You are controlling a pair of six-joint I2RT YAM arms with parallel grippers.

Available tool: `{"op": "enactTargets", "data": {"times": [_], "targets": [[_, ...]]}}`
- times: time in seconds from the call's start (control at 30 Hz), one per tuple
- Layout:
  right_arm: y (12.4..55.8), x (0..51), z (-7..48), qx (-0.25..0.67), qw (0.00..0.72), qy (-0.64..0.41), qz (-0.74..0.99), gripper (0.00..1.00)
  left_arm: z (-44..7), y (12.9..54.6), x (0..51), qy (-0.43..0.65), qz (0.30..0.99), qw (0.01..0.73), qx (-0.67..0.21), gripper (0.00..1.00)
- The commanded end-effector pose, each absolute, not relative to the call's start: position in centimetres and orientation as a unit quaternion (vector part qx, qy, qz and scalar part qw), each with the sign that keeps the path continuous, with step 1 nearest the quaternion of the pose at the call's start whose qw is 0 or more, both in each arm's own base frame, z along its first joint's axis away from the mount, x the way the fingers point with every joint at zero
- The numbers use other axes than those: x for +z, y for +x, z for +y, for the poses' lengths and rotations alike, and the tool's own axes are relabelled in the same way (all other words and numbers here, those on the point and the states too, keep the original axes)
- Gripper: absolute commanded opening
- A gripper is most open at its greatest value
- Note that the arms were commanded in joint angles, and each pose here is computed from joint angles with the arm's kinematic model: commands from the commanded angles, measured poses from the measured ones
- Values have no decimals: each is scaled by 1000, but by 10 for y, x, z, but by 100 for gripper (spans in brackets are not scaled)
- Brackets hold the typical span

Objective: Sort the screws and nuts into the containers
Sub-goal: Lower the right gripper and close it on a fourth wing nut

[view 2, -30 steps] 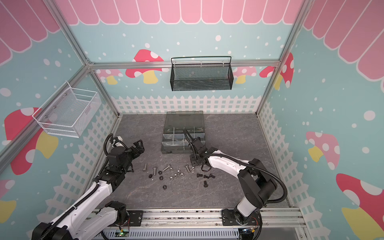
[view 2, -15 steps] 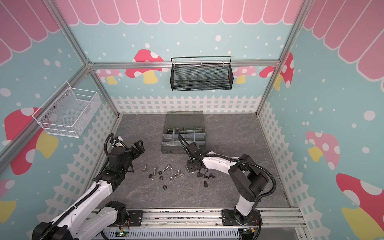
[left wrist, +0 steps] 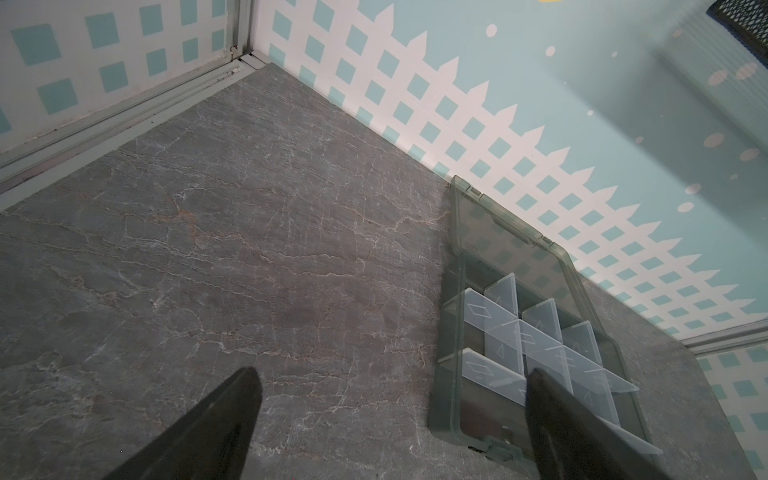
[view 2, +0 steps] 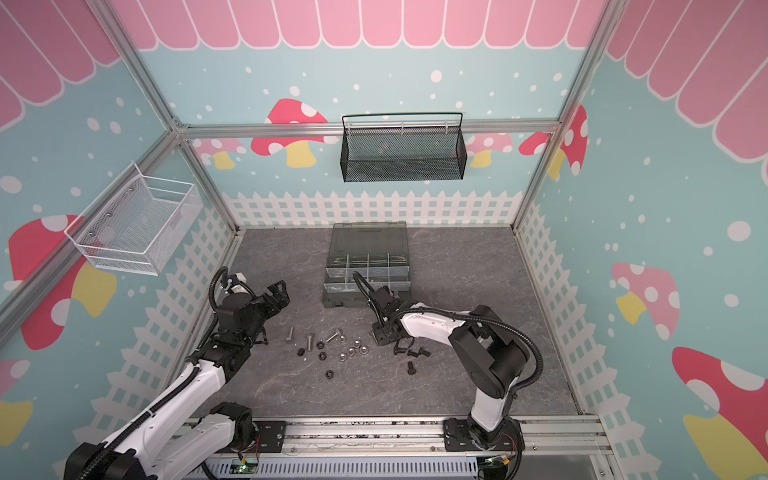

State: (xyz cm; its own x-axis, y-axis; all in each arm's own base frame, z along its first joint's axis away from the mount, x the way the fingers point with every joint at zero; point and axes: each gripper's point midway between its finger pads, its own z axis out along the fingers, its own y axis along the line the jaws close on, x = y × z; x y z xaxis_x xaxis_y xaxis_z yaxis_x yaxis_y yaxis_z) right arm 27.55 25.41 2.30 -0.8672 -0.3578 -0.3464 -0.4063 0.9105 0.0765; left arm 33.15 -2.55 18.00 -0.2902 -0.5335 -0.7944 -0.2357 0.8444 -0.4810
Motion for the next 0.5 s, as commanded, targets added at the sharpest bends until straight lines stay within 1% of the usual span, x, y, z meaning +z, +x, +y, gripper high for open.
{"op": "enactTargets", "data": {"times": [0.0,0.27,0.47], "targets": [[274,23,257,67,158,-200,965,36,-29,333,184,-245,789,544,-147,100],[274,23,260,72,156,-201,964,25,-31,335,184,-244,790,542,-151,100],[276,24,261,71,157,-200,965,14,-32,336,185,-242,790,543,-154,100]]}}
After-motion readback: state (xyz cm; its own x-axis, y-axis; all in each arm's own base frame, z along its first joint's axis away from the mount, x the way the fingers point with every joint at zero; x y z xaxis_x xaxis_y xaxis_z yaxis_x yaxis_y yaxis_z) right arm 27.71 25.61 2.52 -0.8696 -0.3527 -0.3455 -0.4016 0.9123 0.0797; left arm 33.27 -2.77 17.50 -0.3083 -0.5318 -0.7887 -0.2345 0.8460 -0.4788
